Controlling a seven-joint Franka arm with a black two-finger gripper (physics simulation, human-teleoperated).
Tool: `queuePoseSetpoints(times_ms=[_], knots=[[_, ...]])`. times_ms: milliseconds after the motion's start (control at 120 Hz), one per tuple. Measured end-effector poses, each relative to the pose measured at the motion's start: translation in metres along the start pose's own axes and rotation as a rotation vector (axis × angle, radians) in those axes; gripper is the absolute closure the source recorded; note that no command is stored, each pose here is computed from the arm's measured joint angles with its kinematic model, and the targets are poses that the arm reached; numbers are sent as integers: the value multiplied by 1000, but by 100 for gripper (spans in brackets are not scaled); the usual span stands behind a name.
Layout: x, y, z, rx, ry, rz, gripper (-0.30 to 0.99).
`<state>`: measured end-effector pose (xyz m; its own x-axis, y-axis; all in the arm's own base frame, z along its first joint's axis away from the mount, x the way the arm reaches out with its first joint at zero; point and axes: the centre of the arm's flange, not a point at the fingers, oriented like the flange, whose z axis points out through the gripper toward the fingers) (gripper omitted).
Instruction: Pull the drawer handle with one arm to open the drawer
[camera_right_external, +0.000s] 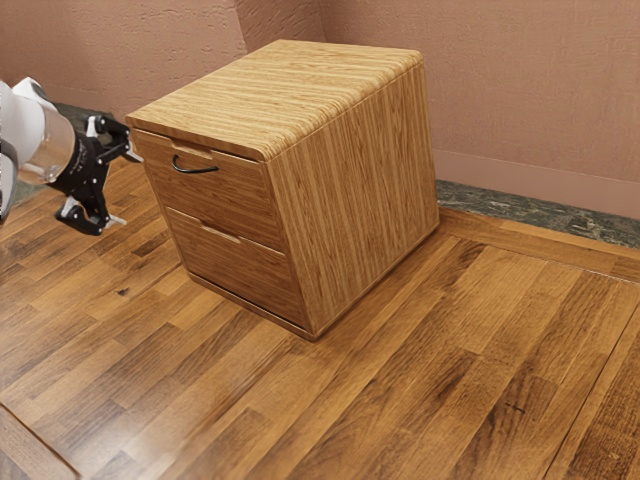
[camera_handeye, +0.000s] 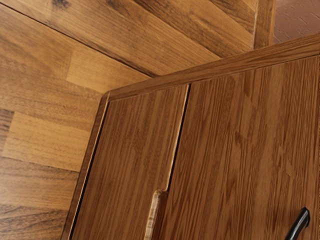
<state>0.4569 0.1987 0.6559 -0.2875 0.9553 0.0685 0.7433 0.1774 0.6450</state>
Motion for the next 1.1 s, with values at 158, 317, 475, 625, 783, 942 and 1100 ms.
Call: queuePoseSetpoints(times_ms=[158, 317, 475, 625, 783, 942, 1100], knots=[[-4, 10, 8, -10, 3, -10, 0], [-11, 12, 8, -14, -3, -13, 0], [-16, 16, 3, -27, -6, -16, 0], [-19, 18, 2, -31, -8, -19, 0], [-15, 19, 7, -26, -1, -29, 0], [-18, 25, 21, -14, 3, -29, 0], [-27, 25, 34, -1, -6, -27, 0]])
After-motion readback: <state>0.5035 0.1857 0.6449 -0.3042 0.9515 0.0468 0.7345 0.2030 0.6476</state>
